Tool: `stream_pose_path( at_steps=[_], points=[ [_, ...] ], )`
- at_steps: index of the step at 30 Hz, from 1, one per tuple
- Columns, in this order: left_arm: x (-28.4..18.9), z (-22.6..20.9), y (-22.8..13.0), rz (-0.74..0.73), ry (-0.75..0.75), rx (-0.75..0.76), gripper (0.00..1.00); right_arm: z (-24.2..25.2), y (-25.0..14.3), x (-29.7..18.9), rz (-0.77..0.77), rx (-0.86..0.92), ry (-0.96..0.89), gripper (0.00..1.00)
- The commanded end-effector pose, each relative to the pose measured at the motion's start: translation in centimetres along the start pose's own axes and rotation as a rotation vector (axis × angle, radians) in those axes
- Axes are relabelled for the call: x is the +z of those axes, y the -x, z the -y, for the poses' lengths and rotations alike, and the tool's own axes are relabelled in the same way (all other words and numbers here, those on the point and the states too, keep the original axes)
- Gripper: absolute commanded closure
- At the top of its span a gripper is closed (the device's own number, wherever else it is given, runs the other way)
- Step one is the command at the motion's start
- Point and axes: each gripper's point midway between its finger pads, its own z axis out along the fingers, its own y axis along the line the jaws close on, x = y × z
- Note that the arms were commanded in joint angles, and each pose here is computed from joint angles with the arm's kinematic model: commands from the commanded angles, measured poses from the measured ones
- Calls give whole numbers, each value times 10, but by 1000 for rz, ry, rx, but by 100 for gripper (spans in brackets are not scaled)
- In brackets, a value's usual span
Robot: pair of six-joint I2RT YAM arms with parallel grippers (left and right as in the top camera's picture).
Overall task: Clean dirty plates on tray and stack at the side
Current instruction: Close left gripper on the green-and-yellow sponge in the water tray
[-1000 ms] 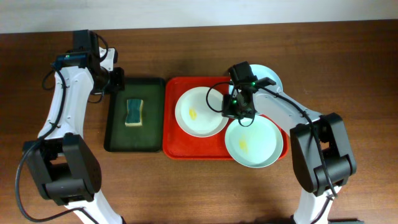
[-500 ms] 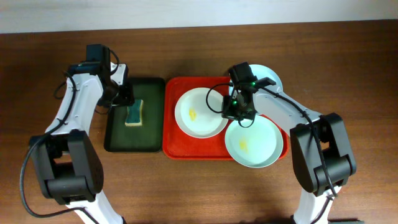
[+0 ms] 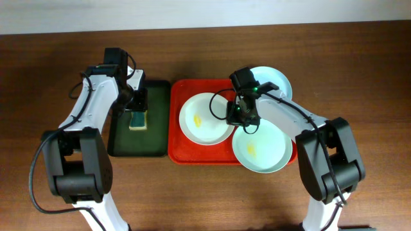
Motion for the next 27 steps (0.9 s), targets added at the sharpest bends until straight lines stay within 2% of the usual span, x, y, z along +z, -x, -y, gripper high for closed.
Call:
stream_pose_path(
  at_steps=[1, 3, 5, 6, 20, 27],
  points=[
    [5, -3, -3, -13, 10, 9, 56, 6, 0, 7, 17, 9, -47, 83],
    [5, -3, -2, -10, 9, 10, 56, 6, 2, 7, 28, 8, -49, 84],
    [5, -3, -2, -9, 10, 10, 57, 6, 4, 6, 32, 9, -46, 95],
    [5, -3, -2, -7, 10, 10, 57, 4, 5, 5, 33, 9, -38, 96],
    [5, -3, -1, -5, 6, 10, 57, -6, 13, -5, 42, -1, -8, 86],
    [5, -3, -1, -5, 6, 10, 57, -6, 12, -8, 30, 0, -15, 90]
  ],
)
